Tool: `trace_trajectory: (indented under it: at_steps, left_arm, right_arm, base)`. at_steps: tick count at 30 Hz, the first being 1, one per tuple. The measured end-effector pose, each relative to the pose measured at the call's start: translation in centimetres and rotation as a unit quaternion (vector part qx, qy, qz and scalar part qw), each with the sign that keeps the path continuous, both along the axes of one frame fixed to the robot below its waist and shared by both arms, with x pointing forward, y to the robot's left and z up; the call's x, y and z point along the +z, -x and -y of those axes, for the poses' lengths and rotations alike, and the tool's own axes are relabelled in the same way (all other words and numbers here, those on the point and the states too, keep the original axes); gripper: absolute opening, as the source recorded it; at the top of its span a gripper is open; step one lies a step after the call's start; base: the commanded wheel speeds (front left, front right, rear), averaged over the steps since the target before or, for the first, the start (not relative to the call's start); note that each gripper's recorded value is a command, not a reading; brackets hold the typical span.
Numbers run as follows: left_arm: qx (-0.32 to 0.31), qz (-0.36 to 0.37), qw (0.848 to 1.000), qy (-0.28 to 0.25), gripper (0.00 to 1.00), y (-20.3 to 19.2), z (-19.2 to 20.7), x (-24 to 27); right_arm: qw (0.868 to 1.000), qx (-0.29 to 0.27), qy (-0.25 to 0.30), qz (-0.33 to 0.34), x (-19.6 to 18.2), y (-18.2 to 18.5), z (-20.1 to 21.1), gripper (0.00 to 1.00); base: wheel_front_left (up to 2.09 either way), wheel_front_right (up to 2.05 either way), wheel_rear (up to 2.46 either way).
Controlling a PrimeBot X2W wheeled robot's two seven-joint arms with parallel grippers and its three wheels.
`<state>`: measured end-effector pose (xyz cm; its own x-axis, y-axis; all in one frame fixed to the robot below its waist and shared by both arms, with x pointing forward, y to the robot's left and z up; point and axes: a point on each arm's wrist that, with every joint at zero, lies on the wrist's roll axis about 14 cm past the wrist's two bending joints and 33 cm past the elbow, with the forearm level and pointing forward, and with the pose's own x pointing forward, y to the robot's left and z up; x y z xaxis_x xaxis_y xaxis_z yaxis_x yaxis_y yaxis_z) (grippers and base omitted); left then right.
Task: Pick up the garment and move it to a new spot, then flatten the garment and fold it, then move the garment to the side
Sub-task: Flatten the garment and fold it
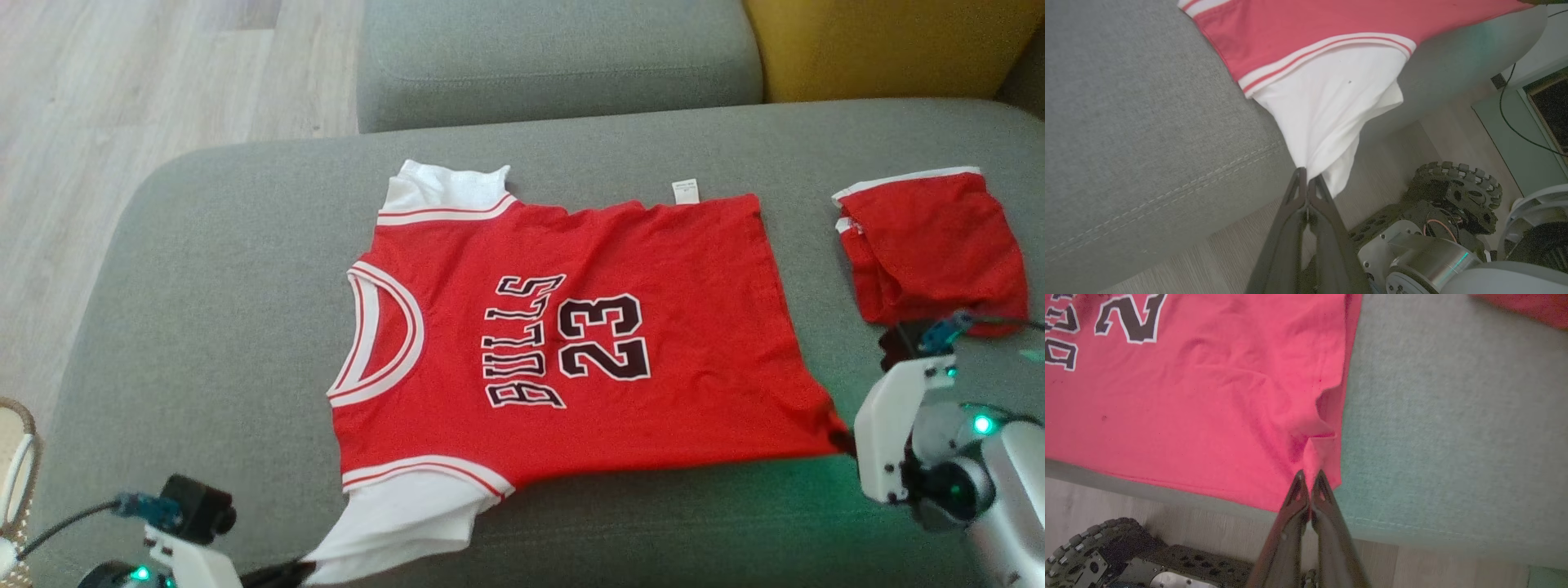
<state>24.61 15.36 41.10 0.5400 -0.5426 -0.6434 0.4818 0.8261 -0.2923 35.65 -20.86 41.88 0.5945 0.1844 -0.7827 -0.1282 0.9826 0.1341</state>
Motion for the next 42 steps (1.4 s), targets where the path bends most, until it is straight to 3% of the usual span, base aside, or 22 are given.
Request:
trace_trajectory:
  at_steps: [7, 13, 23, 32, 42]
  left_arm:
    - [-0.003, 0.018, 1.000, 0.002, 0.00, -2.1, 0.4, 1.1]
    - [-0.012, 0.046, 0.999, -0.010, 0.00, -5.6, 0.3, 2.3]
    - [0.007, 0.103, 0.994, -0.019, 0.00, -13.3, 0.1, 4.2]
    - [0.037, 0.119, 0.992, -0.019, 0.00, -18.2, 0.2, 3.3]
    - [0.063, 0.126, 0.990, -0.025, 0.00, -21.3, 0.1, 1.8]
  right_arm:
    - [1.000, -0.010, -0.002, 0.015, 1.1, -0.9, -0.1, 0.00]
    - [0.999, 0.029, 0.043, -0.010, 0.2, -1.0, -0.8, 0.00]
    - [0.996, 0.051, 0.071, -0.001, 1.1, -6.5, -1.3, 0.00]
    - [0.994, 0.051, 0.094, 0.010, -0.4, -10.8, -1.0, 0.00]
    - [0.995, 0.051, 0.085, 0.011, -2.8, -12.1, -2.0, 0.00]
  base:
    - [0.00, 0.00, 0.00]
    - [0.00, 0.00, 0.00]
    - [0.00, 0.00, 0.00]
    - [0.00, 0.00, 0.00]
    - [0.00, 0.00, 0.00]
